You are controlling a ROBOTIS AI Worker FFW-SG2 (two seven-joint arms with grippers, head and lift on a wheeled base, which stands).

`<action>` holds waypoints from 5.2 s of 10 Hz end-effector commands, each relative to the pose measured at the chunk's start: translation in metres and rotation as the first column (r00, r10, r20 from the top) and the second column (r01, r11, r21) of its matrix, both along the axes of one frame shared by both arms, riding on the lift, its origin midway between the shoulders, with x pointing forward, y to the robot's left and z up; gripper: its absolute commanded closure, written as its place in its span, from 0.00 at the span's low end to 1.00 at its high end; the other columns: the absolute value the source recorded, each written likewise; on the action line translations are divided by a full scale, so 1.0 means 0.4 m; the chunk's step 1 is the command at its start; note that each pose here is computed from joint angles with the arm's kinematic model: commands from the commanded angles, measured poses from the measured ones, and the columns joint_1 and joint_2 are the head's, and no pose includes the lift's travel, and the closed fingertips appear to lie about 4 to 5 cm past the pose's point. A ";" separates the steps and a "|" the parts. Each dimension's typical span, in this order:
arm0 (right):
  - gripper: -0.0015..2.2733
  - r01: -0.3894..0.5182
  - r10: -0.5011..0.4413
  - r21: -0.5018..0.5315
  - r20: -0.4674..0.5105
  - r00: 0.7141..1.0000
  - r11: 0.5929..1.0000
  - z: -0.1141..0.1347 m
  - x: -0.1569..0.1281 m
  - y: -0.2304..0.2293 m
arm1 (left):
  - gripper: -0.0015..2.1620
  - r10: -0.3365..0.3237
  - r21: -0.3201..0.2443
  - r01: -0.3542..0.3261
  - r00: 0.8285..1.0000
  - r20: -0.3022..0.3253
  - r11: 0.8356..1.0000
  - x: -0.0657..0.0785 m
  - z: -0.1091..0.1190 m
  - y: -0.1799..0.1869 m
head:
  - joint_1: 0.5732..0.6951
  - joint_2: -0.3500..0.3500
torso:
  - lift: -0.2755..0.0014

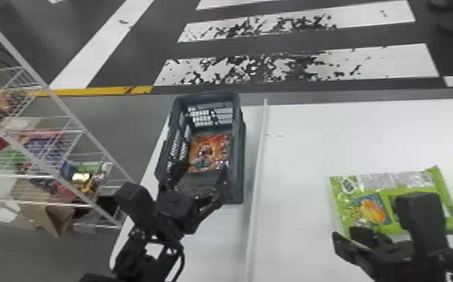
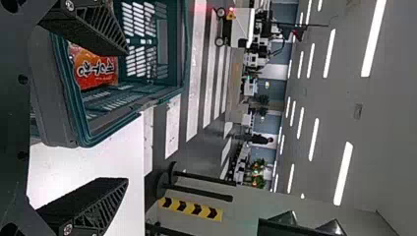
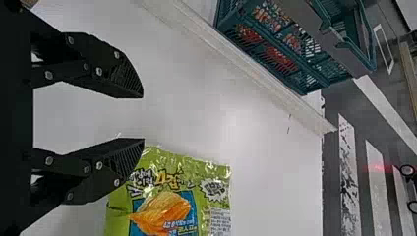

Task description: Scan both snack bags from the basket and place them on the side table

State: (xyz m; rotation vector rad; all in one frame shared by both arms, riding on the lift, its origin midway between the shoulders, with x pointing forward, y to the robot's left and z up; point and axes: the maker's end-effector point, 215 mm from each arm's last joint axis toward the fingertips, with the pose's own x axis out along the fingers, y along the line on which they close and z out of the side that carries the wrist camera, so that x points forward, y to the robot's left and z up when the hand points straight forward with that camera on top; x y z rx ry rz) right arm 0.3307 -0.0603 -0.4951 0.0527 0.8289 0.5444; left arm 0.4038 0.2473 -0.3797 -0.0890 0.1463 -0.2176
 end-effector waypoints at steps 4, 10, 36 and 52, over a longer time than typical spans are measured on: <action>1.00 0.016 -0.016 -0.033 -0.006 1.000 0.999 0.001 0.037 -0.021 | 0.04 -0.002 0.001 0.002 1.000 0.003 1.000 0.001 0.004 -0.001 | 1.00 0.89 | 0.72; 1.00 -0.007 0.007 -0.206 0.003 1.000 0.978 -0.074 0.138 -0.085 | 0.04 -0.006 0.002 0.006 1.000 0.002 1.000 -0.005 0.005 -0.003 | 1.00 0.84 | 0.72; 0.99 0.002 -0.023 -0.131 -0.160 0.987 0.991 -0.105 0.147 -0.130 | 0.04 -0.009 0.003 0.009 1.000 0.010 1.000 -0.005 0.011 -0.001 | 1.00 0.77 | 0.72; 0.99 0.021 -0.032 -0.242 -0.041 0.999 0.970 -0.114 0.381 -0.093 | 0.04 -0.017 0.014 0.017 1.000 0.008 1.000 -0.011 0.015 0.001 | 1.00 0.78 | 0.72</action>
